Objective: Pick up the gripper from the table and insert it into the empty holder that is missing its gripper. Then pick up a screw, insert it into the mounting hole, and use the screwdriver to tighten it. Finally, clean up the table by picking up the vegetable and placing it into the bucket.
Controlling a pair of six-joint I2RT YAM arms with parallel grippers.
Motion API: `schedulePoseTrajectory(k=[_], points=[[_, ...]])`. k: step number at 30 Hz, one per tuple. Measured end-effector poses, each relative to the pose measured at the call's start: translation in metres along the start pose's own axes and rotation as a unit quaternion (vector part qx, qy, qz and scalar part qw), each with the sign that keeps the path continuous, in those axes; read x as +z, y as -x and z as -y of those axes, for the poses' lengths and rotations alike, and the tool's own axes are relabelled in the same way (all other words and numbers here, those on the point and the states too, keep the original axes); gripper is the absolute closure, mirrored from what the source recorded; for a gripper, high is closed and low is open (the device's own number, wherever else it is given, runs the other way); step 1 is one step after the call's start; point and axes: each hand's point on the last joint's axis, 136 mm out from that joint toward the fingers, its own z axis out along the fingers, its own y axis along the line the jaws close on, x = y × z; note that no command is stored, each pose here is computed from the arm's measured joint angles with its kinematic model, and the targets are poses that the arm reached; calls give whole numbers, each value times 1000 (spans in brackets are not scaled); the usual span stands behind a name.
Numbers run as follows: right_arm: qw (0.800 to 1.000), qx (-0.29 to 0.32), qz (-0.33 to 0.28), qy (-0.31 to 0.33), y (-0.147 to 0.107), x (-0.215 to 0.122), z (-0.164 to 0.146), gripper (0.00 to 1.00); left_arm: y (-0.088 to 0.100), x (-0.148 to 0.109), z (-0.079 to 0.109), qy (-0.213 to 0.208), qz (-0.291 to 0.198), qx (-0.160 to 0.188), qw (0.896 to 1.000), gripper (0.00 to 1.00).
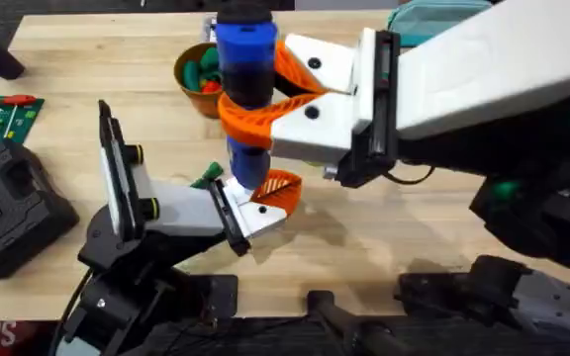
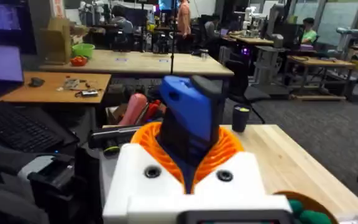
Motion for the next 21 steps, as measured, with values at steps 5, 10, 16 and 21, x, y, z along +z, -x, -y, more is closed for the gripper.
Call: schedulePoseTrajectory(k=[5,10,16,21], points=[[1000,8,-4,-4,-2,0,1,968,0,0,0,-1,0,0,1000,989],[1000,10,-5,-5,-3,0,2,968,0,0,1,-2,0,0,1000,989],[1000,16,-14,-6,-6,0,3,968,-1,0,1,-4,-1,-2,1000,989],[999,26,-16,-9,-8,0,4,968,-1,0,4,-10,-2,-3,1000,989]])
